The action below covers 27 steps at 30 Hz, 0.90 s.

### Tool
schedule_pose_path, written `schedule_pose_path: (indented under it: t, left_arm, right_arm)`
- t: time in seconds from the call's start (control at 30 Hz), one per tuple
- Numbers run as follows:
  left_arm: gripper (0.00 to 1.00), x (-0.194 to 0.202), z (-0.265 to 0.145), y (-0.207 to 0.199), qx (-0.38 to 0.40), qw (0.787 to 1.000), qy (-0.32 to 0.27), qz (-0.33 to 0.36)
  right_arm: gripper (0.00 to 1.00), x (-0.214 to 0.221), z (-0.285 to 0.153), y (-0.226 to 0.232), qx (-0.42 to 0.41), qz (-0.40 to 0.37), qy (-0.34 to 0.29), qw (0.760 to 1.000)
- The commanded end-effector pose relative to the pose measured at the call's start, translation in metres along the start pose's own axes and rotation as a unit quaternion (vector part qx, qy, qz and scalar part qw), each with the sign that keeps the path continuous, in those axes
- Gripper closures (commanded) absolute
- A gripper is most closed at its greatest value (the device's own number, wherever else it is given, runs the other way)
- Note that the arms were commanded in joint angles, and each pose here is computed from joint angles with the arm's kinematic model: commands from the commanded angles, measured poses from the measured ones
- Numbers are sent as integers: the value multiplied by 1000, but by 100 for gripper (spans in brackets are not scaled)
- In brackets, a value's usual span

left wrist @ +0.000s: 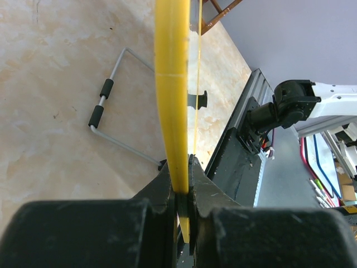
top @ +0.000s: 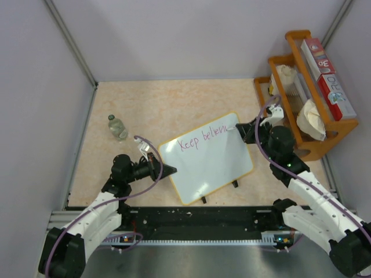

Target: Write a sentence on the whiteboard

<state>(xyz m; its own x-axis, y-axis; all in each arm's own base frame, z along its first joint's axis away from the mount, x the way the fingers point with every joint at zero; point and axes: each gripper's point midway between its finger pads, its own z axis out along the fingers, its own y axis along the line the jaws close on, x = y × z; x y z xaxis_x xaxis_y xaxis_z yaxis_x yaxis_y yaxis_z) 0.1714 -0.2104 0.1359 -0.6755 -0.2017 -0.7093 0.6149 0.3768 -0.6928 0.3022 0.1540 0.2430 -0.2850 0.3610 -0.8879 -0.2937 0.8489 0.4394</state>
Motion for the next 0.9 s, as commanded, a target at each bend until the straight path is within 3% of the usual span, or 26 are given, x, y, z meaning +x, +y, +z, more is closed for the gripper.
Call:
schedule_pose_path:
  t: [0.0,0.4,0.87]
  left_arm:
    - [100,28,-4,11,1,998,40,38]
    - [100,28,-4,10,3,998,40,40]
    - [100,28,-4,11,1,998,40,39]
  right_arm:
    - [100,-3,-1,-7,12,-5,-9,1000]
    - [100,-41,5,11,-1,-4,-46,999]
    - [100,-42,10,6,13,-10,-46,999]
